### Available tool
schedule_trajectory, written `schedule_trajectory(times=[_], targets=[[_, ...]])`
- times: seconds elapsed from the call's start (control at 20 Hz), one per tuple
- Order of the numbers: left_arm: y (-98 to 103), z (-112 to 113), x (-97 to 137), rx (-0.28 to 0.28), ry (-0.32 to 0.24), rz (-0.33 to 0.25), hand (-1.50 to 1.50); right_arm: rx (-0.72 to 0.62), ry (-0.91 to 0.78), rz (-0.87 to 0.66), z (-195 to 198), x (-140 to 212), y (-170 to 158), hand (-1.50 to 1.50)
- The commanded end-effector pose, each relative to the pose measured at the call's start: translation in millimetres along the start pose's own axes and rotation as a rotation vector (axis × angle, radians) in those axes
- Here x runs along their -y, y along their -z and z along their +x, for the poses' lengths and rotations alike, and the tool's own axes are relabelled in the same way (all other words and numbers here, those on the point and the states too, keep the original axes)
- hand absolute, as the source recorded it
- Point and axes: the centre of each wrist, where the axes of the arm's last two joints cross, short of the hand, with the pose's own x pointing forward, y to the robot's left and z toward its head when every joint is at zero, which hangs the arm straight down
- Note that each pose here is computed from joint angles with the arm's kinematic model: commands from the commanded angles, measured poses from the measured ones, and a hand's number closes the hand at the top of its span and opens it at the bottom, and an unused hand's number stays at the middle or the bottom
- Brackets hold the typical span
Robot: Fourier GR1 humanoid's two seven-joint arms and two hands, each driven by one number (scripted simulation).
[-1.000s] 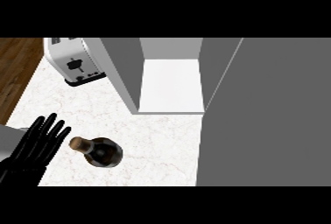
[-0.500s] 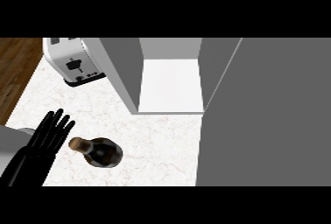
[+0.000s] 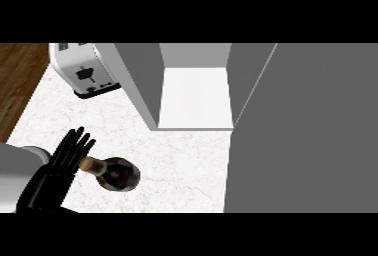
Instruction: Pick up the wine, place it into the cabinet and close the cabinet
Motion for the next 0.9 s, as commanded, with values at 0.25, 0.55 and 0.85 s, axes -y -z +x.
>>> schedule_trajectory(times=[0.25,0.55,0.85], targets=[[6.9,-43.0,3.1,0.005,-0.026,-0.027,-1.50,0.056,0.052,0.037,29.1,-5.6,-24.6,-1.50],[-2.9,-49.7,-13.0,-0.023,-0.041,-0.038,-1.50,0.059,0.057,0.040,25.5,-2.3,-21.1,-1.50],[12.4,-56.6,-9.3,-0.023,-0.029,-0.023,-1.50,0.058,0.047,0.034,17.2,-0.5,-6.2,-1.50]])
